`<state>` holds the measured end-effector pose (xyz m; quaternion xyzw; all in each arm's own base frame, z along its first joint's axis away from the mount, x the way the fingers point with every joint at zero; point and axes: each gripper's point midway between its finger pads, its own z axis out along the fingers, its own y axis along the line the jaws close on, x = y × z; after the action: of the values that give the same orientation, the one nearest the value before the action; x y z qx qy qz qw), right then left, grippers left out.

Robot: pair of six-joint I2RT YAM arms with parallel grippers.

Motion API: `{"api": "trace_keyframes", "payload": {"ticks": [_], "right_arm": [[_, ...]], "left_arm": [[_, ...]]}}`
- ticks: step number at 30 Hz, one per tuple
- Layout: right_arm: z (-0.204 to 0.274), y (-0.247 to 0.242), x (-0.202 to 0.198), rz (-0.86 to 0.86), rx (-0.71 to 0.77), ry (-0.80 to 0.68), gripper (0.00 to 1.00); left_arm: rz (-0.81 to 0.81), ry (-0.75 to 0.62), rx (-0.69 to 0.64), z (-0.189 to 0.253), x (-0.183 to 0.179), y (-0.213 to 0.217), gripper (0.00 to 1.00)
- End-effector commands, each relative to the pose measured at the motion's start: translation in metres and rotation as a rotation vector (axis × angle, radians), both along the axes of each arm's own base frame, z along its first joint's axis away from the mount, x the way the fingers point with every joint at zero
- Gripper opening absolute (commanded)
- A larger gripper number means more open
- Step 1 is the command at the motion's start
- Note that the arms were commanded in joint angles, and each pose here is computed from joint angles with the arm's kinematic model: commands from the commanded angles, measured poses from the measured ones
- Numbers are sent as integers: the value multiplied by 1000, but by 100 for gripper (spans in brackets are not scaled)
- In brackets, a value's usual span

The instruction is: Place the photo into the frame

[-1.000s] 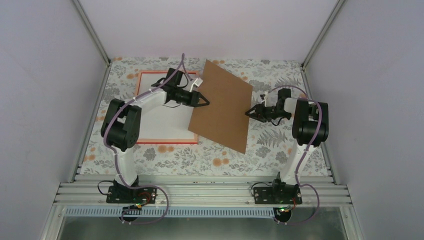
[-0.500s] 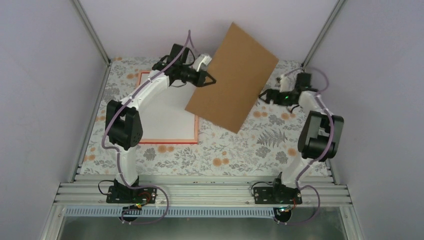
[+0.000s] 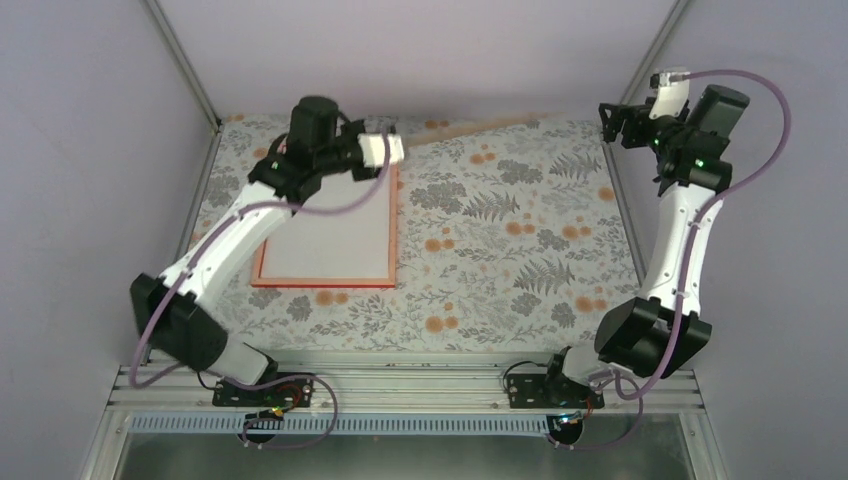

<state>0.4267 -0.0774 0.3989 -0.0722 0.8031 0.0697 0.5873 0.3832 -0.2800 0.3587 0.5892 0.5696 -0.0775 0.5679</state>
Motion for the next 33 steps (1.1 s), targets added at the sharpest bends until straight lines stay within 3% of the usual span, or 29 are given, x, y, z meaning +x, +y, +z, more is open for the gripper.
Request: {"api": "trace_keyframes", "payload": {"ticks": [1,8,15,19,33], "right_arm": [[3,23,-5,173,38,47,100],[-24,96,-22,545,159,164,100],[-110,148,-22,718,333,481,100],[-136,170,-25,787,396,561,100],[-137,232,-56,999,738,639,99]], "left_arm": [[-85,-559,194,13,-20,15,2],[-250,-945,303,-21,-93,30,2],[-297,-1197,322,-44,-130,36,2],[-333,-1262,316,-45,-145,37,2],[-412,-1334,304,-49,-169,37,2]]}}
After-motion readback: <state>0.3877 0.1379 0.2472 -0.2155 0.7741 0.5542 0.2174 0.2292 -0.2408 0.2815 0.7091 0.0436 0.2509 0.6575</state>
